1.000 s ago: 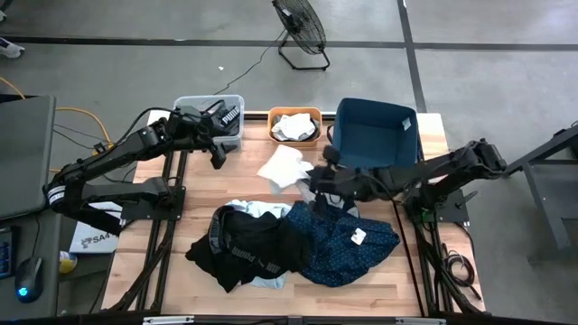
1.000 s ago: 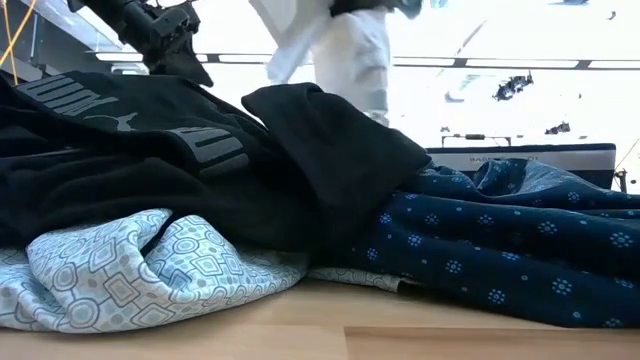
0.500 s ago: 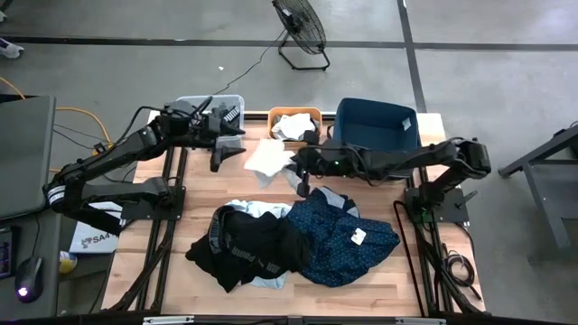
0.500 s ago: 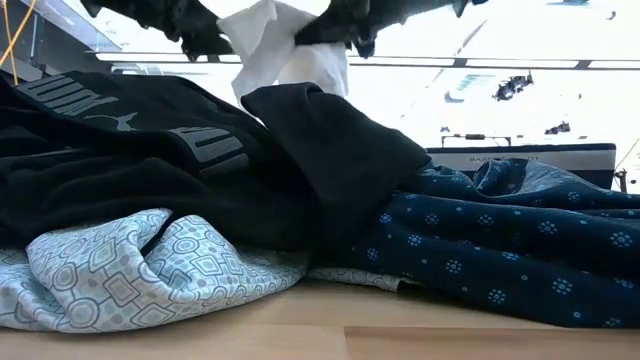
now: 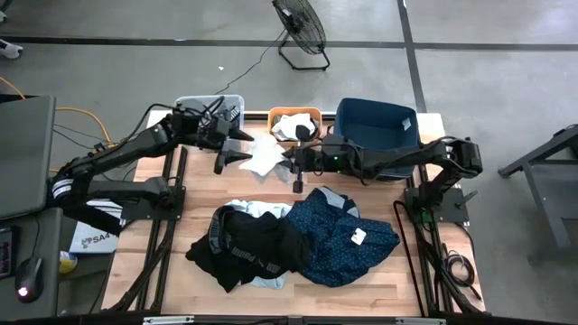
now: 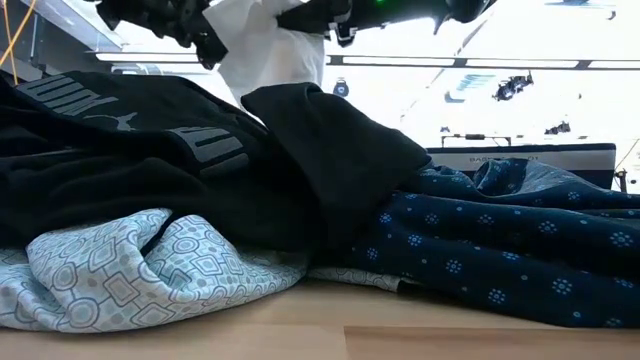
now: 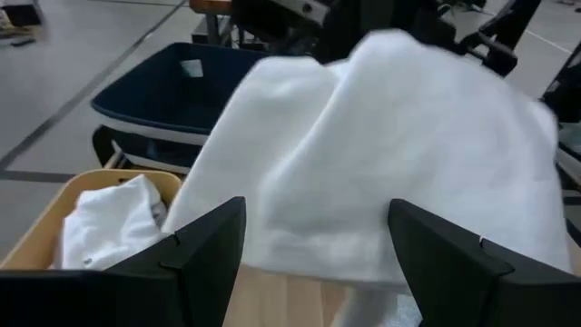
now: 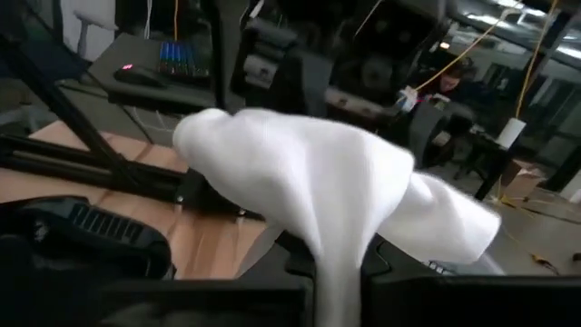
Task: Pick & Place Cloths
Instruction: Put the white underwear into the transparent bin
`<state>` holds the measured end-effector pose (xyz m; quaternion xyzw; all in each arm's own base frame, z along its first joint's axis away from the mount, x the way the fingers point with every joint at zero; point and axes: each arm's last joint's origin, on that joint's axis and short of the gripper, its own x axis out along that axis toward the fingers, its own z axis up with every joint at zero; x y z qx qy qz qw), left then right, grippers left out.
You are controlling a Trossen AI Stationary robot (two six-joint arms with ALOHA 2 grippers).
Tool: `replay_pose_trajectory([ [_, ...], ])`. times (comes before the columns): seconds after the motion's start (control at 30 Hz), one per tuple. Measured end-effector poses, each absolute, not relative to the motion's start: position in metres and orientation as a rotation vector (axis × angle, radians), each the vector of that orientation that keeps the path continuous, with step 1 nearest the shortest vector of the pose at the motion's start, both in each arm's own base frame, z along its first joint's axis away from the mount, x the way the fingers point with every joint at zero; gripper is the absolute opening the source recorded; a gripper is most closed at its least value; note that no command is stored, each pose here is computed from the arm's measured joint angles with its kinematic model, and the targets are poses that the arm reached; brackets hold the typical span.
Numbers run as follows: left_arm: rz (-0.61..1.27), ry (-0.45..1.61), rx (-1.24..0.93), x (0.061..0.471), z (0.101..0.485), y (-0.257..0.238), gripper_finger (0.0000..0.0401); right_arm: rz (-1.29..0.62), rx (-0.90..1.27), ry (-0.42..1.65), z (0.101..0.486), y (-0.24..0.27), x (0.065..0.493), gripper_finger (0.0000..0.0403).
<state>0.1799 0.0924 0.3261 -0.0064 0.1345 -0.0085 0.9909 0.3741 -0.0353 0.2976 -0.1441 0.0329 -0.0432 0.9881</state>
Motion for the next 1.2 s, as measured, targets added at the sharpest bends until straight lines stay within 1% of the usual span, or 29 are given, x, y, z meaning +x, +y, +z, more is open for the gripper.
replay_pose_trajectory([
  [0.2, -0.070, 0.268, -0.005, 0.199, 0.319, 0.091, 0.0267, -0.118, -0.315, -0.006, 0.305, -0.036, 0.374, 0.0005],
  [0.37, -0.123, 0.251, 0.012, 0.216, 0.315, 0.085, 0.0267, -0.117, -0.319, -0.003, 0.305, -0.036, 0.374, 0.0005],
  [0.53, -0.082, 0.236, 0.036, 0.223, 0.314, 0.084, 0.0273, -0.119, -0.319, 0.006, 0.304, -0.036, 0.374, 0.0005],
  [0.63, -0.071, 0.241, 0.035, 0.223, 0.314, 0.085, 0.0300, -0.119, -0.319, 0.009, 0.304, -0.036, 0.374, 0.0005],
  [0.8, -0.063, 0.232, -0.015, 0.224, 0.315, 0.085, 0.0376, -0.119, -0.320, 0.007, 0.304, -0.036, 0.374, 0.0005],
  [0.87, -0.064, 0.222, -0.033, 0.225, 0.316, 0.085, 0.0393, -0.117, -0.320, 0.002, 0.305, -0.038, 0.374, 0.0005],
  [0.9, -0.080, 0.215, -0.033, 0.226, 0.316, 0.085, 0.0394, -0.112, -0.320, 0.002, 0.305, -0.040, 0.374, 0.0005],
  [1.07, -0.146, 0.179, -0.021, 0.232, 0.318, 0.077, 0.0375, -0.086, -0.312, -0.003, 0.305, -0.044, 0.373, 0.0005],
  [1.2, -0.177, 0.170, -0.007, 0.238, 0.316, 0.071, 0.0373, -0.046, -0.315, -0.020, 0.306, -0.044, 0.373, 0.0005],
])
